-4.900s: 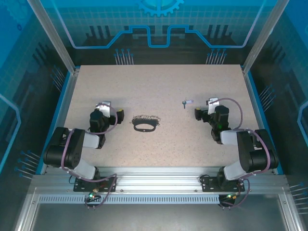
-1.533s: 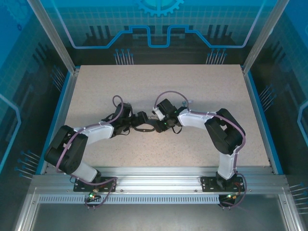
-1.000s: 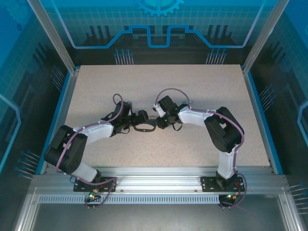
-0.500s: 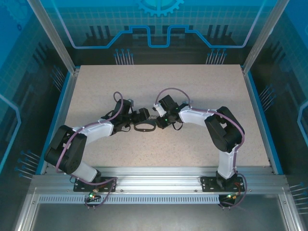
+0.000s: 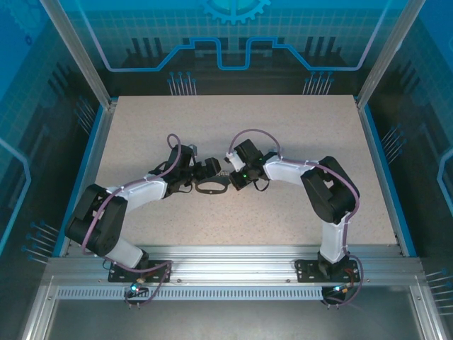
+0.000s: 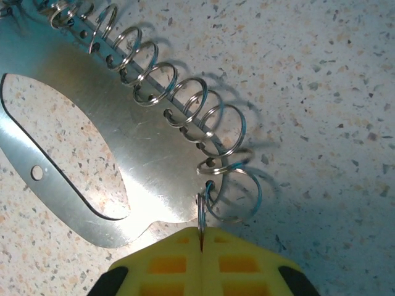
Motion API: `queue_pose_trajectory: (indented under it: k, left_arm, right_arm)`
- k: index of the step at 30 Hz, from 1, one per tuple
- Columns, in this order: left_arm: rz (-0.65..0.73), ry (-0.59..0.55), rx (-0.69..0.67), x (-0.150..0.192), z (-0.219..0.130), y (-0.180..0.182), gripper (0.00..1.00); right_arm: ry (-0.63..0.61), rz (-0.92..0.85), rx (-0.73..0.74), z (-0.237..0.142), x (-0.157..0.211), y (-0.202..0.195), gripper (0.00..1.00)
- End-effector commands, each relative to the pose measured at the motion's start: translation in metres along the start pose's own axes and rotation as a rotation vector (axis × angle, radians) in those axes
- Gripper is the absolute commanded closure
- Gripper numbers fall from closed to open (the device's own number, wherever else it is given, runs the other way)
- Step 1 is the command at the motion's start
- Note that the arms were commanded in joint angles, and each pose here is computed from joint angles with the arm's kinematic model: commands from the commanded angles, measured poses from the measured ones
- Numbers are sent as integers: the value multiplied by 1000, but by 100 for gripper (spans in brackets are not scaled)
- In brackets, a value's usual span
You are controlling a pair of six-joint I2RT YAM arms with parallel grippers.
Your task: Put the keys on the keyring
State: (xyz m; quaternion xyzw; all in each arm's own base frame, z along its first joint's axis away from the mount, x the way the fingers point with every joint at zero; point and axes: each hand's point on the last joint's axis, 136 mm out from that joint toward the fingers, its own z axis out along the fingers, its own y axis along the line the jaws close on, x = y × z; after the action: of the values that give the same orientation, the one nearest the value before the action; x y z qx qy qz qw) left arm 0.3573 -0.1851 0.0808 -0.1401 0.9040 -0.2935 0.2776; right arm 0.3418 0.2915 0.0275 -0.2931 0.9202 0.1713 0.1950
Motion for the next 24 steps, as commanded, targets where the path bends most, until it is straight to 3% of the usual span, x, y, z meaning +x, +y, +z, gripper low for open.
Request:
queue_pose_trajectory:
  k: [1, 13, 24]
  left_arm:
    - [34, -15, 50, -11, -9, -17, 1]
    - [91, -64, 136, -26, -49, -48, 1]
    - [186, -138, 252, -43, -103, -82, 1]
  right_arm:
    - [-13, 13, -17, -2, -6, -5, 100]
    - [-160, 40, -109, -54, -35, 6, 100]
    - [-421, 5, -191, -149, -72, 32, 100]
